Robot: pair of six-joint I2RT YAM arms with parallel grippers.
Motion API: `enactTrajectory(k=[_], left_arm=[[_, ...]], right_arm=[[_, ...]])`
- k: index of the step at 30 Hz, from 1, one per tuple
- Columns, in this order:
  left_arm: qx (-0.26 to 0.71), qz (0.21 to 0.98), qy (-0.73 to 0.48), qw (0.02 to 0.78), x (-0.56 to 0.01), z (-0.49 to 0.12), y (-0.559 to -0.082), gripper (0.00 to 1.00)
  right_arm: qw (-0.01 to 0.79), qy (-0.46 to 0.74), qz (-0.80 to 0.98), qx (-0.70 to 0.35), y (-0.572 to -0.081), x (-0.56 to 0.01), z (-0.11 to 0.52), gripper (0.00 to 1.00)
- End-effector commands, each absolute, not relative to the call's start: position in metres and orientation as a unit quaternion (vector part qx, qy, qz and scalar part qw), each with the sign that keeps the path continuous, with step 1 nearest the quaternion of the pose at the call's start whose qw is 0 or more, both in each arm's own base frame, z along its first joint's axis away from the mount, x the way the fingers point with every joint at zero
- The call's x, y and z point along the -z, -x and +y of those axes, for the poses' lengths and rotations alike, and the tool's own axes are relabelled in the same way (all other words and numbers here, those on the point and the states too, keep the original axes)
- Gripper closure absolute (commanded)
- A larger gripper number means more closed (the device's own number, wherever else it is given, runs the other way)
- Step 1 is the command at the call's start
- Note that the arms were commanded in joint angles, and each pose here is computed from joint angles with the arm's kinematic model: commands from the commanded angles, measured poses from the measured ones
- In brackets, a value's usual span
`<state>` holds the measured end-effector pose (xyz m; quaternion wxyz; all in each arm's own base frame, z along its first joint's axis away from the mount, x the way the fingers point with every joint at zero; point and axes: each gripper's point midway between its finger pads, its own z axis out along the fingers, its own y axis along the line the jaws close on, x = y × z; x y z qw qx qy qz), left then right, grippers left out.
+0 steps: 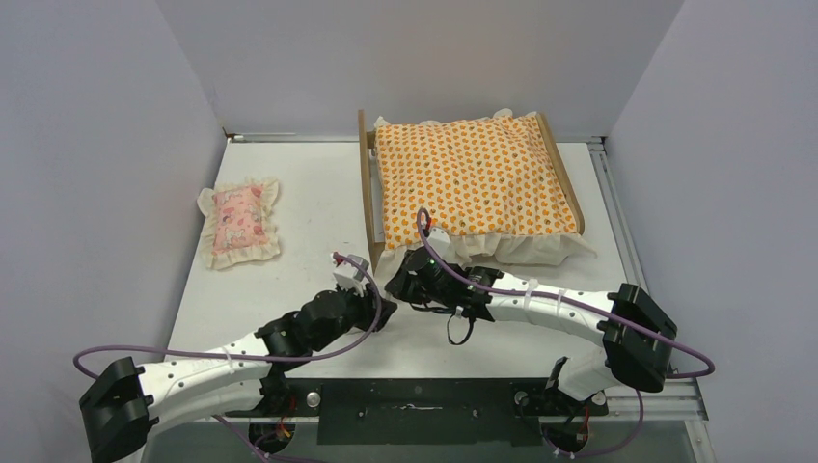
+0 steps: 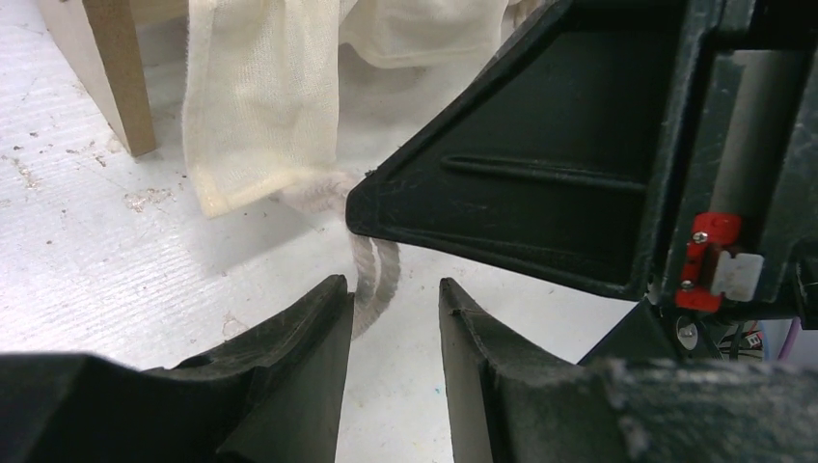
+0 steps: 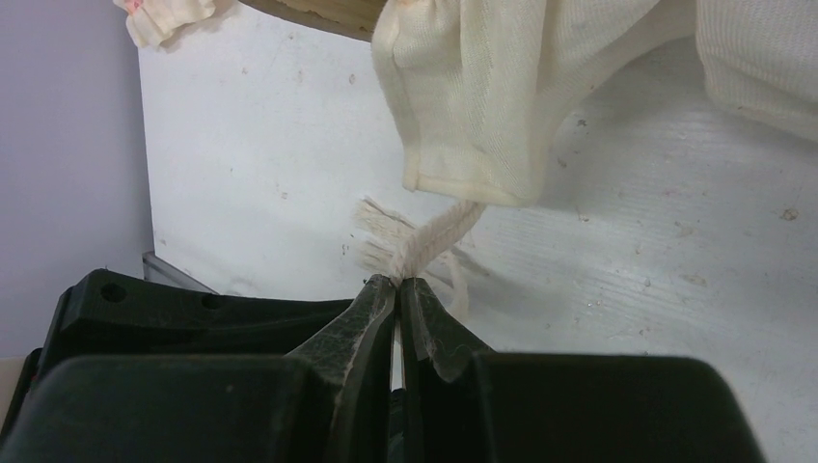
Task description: Set up the pet bed
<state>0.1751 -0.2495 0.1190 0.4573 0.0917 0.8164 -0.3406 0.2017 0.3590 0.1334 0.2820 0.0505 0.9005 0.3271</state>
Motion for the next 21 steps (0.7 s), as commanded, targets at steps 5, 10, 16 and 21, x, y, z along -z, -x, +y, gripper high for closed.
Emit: enactTrajectory(k=[5, 10, 16, 21], left_arm=[[0.353, 0.806, -0.074, 0.470, -0.120, -0.258, -0.182, 0.63], [0.356, 0.803, -0.077, 0.472, -0.121, -0.264, -0.185, 0.65], [0.372, 0.799, -0.084, 0.466, -0.127, -0.269, -0.180, 1.00], [0.371, 0.800, -0.061, 0.467, -0.130, -0.256, -0.179, 1.00]], right_arm=[[0.285, -0.066, 0.882, -0.369, -0.201, -0.152, 0.368, 0.94], [0.274, -0.066, 0.881, -0.380, -0.196, -0.151, 0.376, 0.93], [0.285, -0.064, 0.877, -0.381, -0.202, -0.157, 0.368, 0.80], [0.338, -0.034, 0.874, -0.349, -0.217, -0.165, 0.331, 0.59]])
